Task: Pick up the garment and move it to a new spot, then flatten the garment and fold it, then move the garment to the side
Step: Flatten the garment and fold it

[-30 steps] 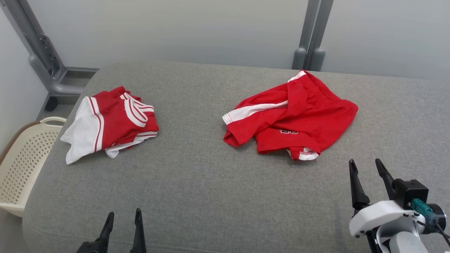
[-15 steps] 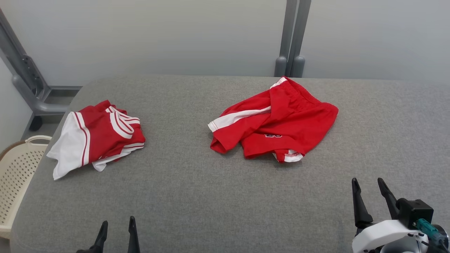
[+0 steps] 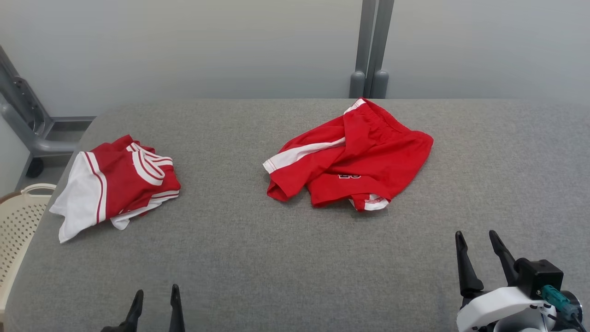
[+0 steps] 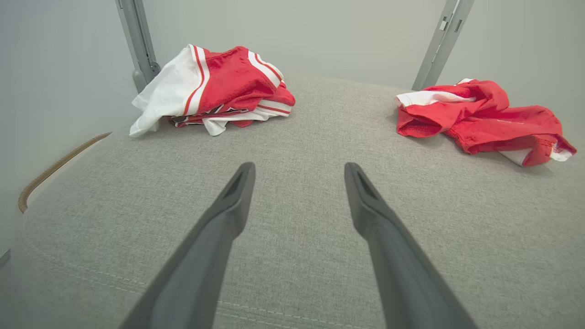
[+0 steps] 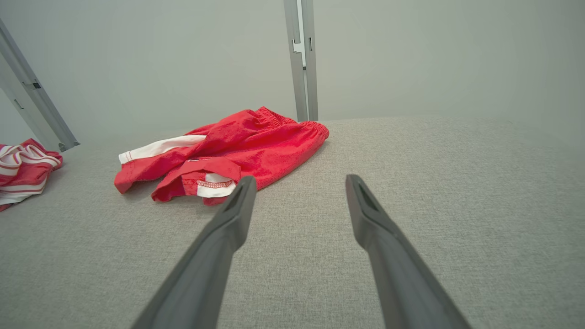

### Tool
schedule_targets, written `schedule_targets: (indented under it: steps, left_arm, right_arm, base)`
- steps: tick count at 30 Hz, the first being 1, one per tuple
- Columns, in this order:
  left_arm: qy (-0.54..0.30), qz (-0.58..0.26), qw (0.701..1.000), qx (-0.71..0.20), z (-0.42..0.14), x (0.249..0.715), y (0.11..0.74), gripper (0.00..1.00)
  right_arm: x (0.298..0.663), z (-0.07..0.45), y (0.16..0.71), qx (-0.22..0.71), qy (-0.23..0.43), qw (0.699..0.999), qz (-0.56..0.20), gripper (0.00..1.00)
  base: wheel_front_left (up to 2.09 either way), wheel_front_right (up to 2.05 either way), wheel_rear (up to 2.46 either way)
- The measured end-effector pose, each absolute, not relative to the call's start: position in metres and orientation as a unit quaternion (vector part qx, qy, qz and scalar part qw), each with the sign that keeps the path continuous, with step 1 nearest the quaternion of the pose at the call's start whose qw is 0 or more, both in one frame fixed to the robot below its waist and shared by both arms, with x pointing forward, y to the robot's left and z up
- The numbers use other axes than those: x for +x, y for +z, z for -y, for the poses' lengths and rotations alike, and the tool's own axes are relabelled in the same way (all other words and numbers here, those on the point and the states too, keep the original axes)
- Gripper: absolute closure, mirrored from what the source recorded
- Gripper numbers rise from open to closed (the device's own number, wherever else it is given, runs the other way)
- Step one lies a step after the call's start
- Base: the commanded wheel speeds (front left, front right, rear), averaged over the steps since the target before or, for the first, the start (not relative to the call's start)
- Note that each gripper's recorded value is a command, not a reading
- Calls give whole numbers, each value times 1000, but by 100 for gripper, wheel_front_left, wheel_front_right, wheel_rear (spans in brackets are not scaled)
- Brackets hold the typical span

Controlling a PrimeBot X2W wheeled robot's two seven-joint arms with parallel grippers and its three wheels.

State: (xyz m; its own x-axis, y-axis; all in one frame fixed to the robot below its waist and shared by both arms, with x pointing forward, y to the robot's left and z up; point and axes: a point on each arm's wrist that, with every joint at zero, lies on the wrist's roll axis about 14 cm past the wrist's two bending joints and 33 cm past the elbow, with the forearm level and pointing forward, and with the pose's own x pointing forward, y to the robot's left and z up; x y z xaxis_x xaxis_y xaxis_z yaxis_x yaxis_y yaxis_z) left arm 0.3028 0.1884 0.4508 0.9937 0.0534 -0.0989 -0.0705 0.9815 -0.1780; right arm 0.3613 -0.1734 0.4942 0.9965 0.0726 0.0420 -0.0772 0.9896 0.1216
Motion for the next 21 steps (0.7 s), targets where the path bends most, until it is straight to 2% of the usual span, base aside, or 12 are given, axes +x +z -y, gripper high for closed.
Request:
schedule_targets:
  steps: [7,15,21]
  left_arm:
    - [-83,-52,991,-89,-131,326,462,0]
    - [-206,-64,974,-66,-56,359,467,0]
    - [-267,-65,961,-44,-15,384,467,0]
  right_arm:
    - [356,174,494,63,36,997,17,0]
    - [346,187,495,56,16,998,15,0]
    - [332,211,492,55,-23,998,8,0]
  base:
    - [0,0,0]
    - [0,0,0]
    - [0,0,0]
